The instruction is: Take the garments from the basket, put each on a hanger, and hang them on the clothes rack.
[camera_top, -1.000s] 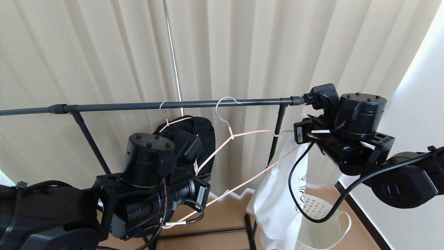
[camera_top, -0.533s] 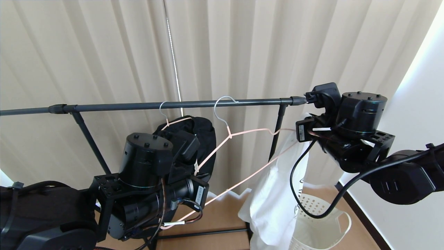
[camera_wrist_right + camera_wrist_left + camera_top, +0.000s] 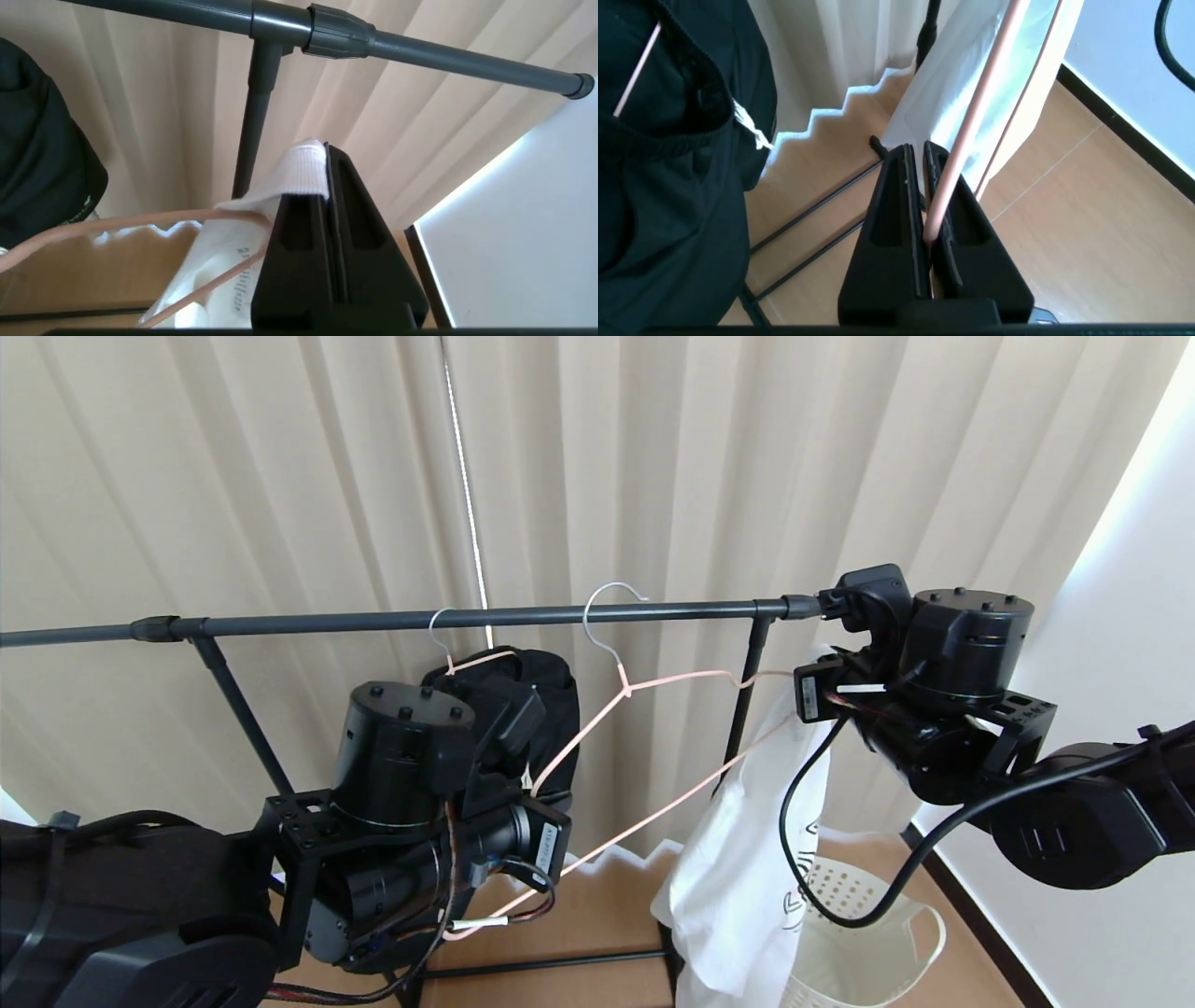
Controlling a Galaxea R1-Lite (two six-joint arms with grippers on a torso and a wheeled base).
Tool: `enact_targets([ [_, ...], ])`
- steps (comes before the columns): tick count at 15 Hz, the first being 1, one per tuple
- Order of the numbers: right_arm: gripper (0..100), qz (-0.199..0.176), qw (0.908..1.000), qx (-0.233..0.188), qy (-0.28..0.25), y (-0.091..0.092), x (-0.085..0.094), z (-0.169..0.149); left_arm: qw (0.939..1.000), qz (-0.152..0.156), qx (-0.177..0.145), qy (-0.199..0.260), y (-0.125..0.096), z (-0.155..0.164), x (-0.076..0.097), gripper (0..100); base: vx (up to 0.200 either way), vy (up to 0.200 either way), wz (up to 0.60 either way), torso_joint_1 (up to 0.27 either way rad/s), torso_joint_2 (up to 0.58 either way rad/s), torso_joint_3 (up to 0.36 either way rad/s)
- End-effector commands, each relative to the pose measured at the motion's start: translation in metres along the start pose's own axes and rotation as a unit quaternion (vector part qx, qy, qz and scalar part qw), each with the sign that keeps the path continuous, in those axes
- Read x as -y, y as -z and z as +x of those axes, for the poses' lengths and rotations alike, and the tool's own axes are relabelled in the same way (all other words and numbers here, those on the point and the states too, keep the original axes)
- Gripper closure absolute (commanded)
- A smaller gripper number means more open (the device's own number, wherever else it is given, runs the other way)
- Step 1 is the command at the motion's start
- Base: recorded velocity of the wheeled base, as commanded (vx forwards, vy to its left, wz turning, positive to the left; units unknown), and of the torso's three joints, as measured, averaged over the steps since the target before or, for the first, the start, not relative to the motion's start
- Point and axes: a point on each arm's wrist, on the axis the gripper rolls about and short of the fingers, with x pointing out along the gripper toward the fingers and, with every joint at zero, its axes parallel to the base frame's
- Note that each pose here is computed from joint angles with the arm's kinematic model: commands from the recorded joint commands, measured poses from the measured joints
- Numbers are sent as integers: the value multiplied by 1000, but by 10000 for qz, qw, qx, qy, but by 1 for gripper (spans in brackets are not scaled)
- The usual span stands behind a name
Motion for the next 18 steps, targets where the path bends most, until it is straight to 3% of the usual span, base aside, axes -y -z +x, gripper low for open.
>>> enact_targets([
  [1,100,-7,10000,-2,-2,0,-1,0,10000,-6,-23,8,0,6,2,100,0,0,0,0,0,0],
  [6,100,-5,10000,-5,-18,1,-2,0,9999,-80,14,65,-5,15,7,100,0,0,0,0,0,0],
  [13,100,-35,9998,75,-165,-4,-21,-23,9998,-206,83,0,-11,23,11,100,0,0,0,0,0,0],
  [18,100,-11,9971,302,-697,-15,-40,-58,9997,-251,68,12,-9,23,12,100,0,0,0,0,0,0],
])
